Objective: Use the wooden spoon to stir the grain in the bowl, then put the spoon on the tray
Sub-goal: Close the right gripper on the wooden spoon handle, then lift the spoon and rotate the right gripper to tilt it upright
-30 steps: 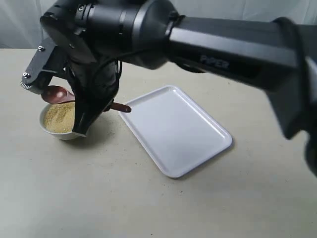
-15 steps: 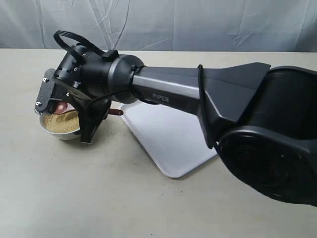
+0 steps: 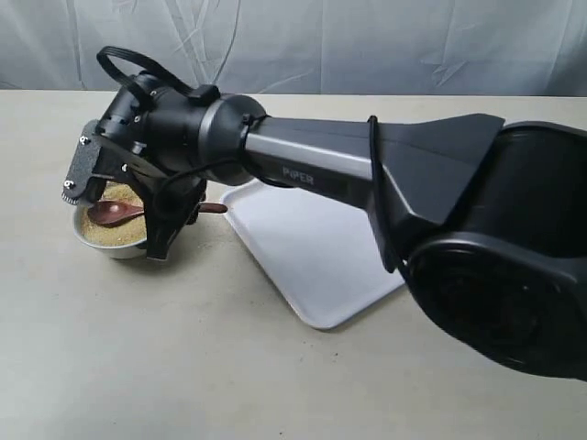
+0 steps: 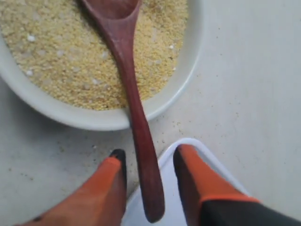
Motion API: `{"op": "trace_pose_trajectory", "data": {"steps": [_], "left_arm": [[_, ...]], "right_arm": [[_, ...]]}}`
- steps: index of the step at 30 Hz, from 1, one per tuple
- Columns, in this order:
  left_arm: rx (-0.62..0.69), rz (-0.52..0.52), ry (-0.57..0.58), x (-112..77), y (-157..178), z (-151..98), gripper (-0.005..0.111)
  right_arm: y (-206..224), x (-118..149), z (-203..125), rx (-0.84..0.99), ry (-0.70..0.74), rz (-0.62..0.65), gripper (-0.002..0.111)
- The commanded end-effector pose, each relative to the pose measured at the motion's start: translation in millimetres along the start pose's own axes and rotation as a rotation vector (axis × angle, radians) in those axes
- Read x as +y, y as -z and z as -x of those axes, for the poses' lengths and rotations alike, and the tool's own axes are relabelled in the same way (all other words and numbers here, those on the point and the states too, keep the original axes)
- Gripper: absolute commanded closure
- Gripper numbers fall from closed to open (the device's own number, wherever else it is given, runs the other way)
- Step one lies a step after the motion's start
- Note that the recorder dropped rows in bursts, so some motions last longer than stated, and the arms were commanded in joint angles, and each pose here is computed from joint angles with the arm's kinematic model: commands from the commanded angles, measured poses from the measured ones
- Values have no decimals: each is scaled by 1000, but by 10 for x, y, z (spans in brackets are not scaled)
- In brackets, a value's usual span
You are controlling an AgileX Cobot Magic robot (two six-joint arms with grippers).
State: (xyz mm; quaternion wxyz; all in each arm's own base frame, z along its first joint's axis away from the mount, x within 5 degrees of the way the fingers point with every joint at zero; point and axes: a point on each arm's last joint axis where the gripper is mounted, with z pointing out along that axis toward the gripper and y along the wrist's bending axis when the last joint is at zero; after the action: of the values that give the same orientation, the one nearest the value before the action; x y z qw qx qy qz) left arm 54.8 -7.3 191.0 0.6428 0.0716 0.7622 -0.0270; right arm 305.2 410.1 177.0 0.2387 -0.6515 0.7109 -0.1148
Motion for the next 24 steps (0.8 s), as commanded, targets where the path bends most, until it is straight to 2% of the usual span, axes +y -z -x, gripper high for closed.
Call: {"op": "trace_pose_trajectory", "data": {"steps": [1, 4, 5, 7, 8, 10, 17, 24], "left_arm": [[-6, 0, 2, -1, 0, -8, 107], [-6, 0, 2, -1, 0, -8, 107], [-6, 0, 2, -1, 0, -8, 107], [-6, 0, 2, -1, 0, -8, 107], [-6, 0, 2, -1, 0, -8, 107], [-6, 0, 2, -1, 0, -8, 107], [-6, 0, 2, -1, 0, -8, 107], [-6, 0, 2, -1, 0, -8, 107]], "right_arm": [[423, -230, 58, -47, -158, -42, 63], [680, -263, 50, -61, -308, 41, 65], [733, -237, 42, -76, -429, 151, 68], [758, -185, 73, -112, -569, 305, 71], [785, -125, 140, -163, -646, 428, 76], [835, -97, 201, -223, -702, 498, 85], [814, 10, 21, -271, -772, 490, 109], [927, 43, -308, -503, -995, 413, 109]]}}
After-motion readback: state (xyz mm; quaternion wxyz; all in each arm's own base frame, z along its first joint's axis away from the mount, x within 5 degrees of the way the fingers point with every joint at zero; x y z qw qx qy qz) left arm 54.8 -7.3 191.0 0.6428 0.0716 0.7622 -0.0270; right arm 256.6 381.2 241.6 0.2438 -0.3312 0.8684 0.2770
